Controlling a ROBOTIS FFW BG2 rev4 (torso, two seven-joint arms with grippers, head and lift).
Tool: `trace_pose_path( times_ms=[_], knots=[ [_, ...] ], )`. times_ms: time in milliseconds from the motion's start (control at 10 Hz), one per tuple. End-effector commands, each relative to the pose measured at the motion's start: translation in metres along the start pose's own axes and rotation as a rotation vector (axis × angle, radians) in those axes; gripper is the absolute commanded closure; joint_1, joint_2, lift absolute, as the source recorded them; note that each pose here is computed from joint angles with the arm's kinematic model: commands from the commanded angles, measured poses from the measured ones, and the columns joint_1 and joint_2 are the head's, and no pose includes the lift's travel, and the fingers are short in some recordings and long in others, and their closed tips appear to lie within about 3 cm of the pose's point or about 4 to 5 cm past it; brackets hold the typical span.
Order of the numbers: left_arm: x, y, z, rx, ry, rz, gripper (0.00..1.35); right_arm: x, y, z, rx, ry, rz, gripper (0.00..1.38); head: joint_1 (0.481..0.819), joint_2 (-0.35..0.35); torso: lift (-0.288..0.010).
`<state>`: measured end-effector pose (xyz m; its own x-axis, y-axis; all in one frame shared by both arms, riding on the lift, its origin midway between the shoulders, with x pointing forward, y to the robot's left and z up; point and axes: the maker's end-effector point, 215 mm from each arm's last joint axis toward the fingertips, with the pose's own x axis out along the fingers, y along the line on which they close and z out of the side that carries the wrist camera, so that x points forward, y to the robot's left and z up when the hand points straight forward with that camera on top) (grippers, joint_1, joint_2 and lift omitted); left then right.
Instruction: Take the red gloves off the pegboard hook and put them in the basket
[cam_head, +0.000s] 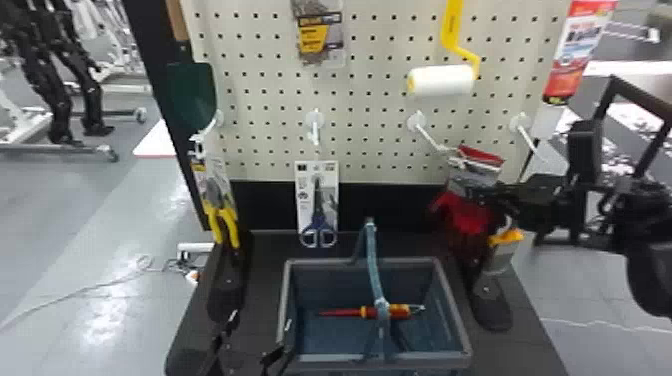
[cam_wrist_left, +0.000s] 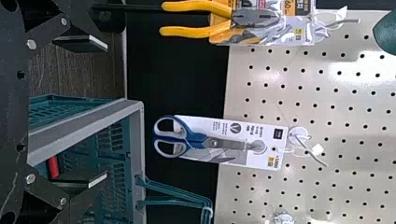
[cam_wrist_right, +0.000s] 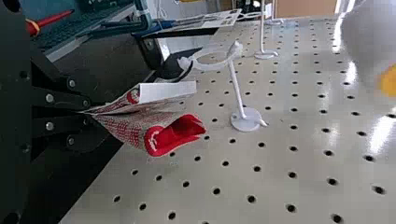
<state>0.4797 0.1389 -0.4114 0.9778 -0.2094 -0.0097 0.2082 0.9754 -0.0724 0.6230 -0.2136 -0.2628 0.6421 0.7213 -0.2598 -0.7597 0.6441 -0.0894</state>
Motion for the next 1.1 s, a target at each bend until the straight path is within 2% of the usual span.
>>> trace_pose_path(
  times_ms=[0,300,600,700,1000],
  knots=[
    [0.0,0.001,0.001,0.001,-0.001,0.0,0.32,-0.005,0.008,0.015,-0.012,-0.019,-0.015,1.29,0.549,0.0,-0.1],
    [-0.002,0.001,-0.002,-0.001,0.003,0.006,0.32,-0.006,0.029,0.028,-0.002,-0.06,0.0,1.29,0.549,0.0,-0.1],
    [-0.002,0.001,-0.003,-0.002,0.008,0.007,0.32,-0.023,0.051,0.043,0.025,-0.08,-0.004,1.29,0.549,0.0,-0.1],
    [-0.002,0.001,-0.003,-0.003,0.009,0.008,0.32,-0.03,0.062,0.037,0.068,-0.074,0.0,1.29,0.549,0.0,-0.1],
    [-0.002,0.003,-0.001,0.0,0.009,0.01,0.32,-0.019,0.103,0.018,0.188,-0.067,0.085,1.29,0.549,0.0,-0.1]
  ],
)
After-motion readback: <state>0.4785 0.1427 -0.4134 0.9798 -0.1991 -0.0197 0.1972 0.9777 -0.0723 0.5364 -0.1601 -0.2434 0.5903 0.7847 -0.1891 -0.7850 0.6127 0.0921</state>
